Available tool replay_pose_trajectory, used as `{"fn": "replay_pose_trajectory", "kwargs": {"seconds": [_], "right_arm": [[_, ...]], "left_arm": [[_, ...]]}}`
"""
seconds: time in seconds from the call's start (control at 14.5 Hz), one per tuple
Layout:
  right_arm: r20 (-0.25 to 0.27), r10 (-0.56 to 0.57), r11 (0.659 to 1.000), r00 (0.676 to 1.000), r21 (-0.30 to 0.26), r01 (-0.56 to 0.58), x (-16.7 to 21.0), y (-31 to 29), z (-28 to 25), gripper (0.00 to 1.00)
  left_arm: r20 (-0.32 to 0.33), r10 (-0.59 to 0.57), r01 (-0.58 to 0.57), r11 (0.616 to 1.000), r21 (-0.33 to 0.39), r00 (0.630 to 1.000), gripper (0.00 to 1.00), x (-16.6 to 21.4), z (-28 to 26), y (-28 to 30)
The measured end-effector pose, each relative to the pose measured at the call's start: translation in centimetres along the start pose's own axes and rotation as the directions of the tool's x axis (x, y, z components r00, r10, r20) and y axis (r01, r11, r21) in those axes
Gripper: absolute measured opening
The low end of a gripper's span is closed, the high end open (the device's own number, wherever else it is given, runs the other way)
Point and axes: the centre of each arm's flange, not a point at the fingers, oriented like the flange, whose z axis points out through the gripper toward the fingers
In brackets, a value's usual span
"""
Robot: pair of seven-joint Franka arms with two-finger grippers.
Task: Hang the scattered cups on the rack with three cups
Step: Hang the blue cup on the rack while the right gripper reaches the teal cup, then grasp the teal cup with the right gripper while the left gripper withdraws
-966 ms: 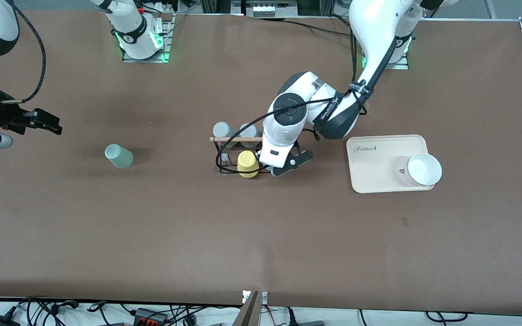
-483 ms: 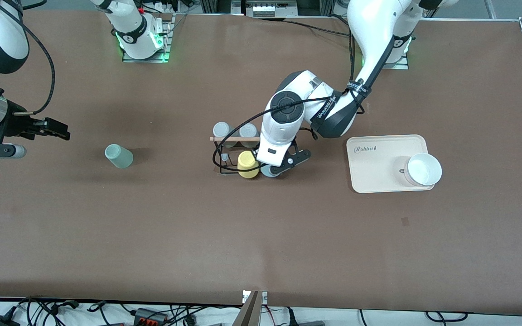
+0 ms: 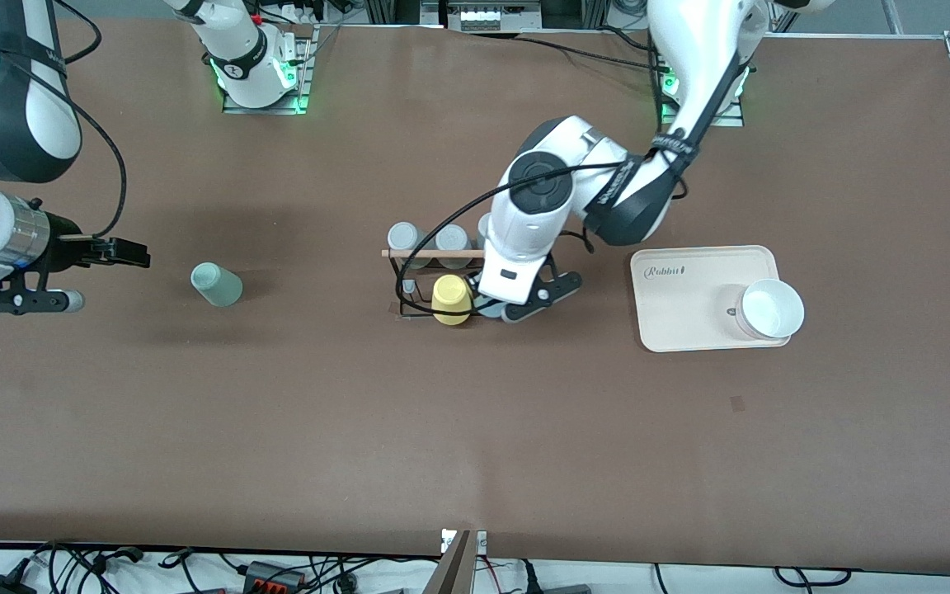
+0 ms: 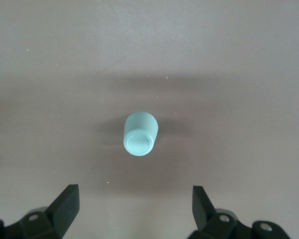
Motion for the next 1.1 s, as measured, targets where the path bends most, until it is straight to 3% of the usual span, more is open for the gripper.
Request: {"fn": "replay_pose_trajectory", "kwargs": {"seconds": [0.21, 0.34, 0.69, 1.1], "right_arm": [[0.004, -0.006, 1.000, 1.000, -0.001, 0.006, 0.1, -0.3, 0.5, 1.00], [-0.015, -0.007, 1.000, 1.000, -0.004, 0.007, 0.4, -0.3, 2.2, 1.00], [-0.053, -0.023, 1.000, 0.998, -0.016, 0.022, 0.6, -0.9, 8.7, 1.00], [-0.084, -0.030, 0.999, 0.996, -0.021, 0.028, -0.3, -1.0, 17.5, 1.00]], "left_arm": [[-0.033, 0.019, -0.020, 1.000, -0.014, 0.999, 0.83, 4.6, -6.4, -3.2], [-0.040, 0.039, -0.039, 0.999, -0.002, 0.998, 0.99, 8.2, -10.3, -6.5], [-0.044, 0.143, -0.142, 0.989, 0.026, 0.989, 1.00, 17.2, -17.4, -16.7], [-0.004, 0.295, -0.295, 0.954, 0.057, 0.955, 1.00, 22.3, -20.6, -25.1]]}}
